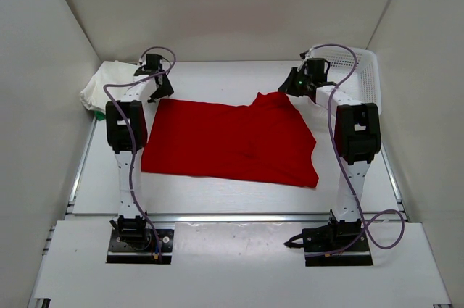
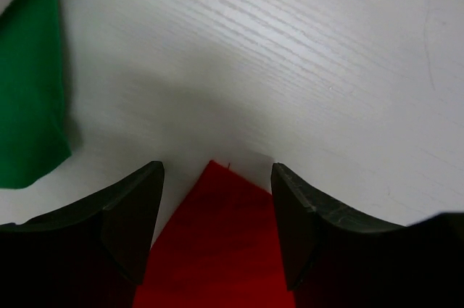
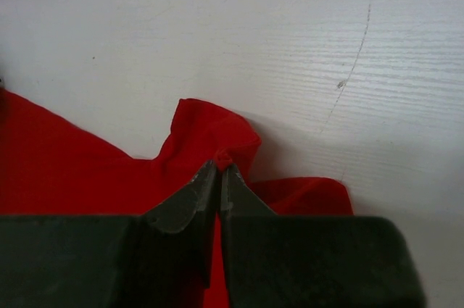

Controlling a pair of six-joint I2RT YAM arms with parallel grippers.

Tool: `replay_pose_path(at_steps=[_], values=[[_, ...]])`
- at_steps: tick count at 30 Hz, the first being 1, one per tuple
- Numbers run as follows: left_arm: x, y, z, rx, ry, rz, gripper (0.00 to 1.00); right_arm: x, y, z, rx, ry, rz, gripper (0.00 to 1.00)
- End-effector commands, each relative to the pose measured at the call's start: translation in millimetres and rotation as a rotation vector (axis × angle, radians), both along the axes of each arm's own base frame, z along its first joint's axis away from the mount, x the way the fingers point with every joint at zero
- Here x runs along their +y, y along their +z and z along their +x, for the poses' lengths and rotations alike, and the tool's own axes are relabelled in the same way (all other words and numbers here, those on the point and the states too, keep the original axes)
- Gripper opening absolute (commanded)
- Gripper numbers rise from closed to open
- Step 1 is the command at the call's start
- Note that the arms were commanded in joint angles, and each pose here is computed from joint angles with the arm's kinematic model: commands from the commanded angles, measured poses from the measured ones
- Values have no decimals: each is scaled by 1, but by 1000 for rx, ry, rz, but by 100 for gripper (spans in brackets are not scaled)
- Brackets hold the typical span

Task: Fold and stack the t-shirts
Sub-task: Grap the side of the flattened tshirt furthest away from the robot with both arms

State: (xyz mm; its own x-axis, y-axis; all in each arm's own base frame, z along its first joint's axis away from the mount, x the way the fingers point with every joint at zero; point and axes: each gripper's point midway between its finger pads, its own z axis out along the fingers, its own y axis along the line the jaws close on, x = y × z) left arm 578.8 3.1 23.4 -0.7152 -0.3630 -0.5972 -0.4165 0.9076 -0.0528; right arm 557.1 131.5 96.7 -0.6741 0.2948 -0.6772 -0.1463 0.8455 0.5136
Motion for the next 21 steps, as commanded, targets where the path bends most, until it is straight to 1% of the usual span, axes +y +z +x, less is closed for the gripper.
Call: replay_pose_path(at_steps=[1,2,3,5,8,9,11,13,15,16,20,21], values=[[2,55,6,-127,11,-37,72,2,21,1,-57,14,16,0],[1,53,4,-129,15,-44,69,2,20,1,-60,16,13,0],[4,57,5,-135,9,-33,60,3,18,0,-55,18,18,1],[0,53,3,-100,-5,4,52,0,24,2,-80,12,22,0],[-5,37,-1,-53,-17,-28,52,0,32,3,-93,9,32,0],[-4,39,0,-54,-16,-17,54,-2,32,3,-95,7,34,0],[-7,26,-3,-7,-34,-9,55,-1,36,2,-104,8,38,0],[-9,20,-4,5,-40,0,55,-3,40,2,-116,6,41,0],[-11,19,-5,6,-46,1,53,0,42,0,-118,13,46,0],[-9,19,-8,15,-41,6,52,-6,40,0,-110,1,45,0],[-8,16,-8,17,-39,2,45,-7,47,3,-130,1,53,0],[-9,18,-7,13,-41,0,45,-8,46,1,-124,1,53,0]])
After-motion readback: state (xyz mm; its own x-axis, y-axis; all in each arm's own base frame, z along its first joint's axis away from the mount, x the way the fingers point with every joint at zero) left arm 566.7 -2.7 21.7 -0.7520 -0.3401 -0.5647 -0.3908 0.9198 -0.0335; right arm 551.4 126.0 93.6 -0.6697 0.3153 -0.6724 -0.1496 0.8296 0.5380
